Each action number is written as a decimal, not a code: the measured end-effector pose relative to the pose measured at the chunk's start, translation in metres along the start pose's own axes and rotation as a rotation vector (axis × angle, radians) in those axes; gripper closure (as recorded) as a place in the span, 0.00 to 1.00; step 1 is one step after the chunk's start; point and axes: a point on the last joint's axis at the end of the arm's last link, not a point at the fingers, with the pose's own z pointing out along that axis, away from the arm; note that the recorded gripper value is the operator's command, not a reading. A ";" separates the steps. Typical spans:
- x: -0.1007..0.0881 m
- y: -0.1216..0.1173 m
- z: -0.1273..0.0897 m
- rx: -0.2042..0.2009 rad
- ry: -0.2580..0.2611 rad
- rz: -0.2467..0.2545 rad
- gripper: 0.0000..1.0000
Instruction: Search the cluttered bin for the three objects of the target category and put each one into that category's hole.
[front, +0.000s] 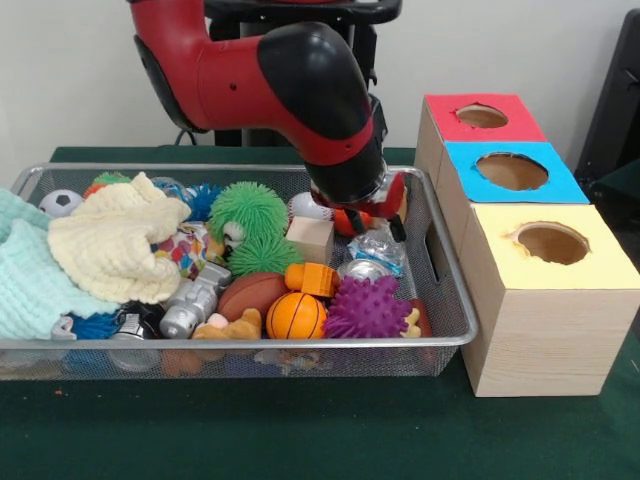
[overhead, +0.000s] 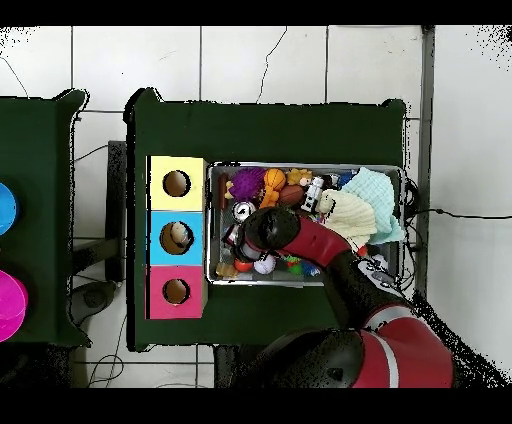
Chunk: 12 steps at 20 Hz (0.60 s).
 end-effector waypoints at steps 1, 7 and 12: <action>0.003 0.003 0.003 -0.004 0.008 -0.005 0.00; 0.008 0.003 0.021 0.002 0.010 -0.032 0.00; 0.008 -0.001 0.033 0.019 -0.050 -0.079 0.00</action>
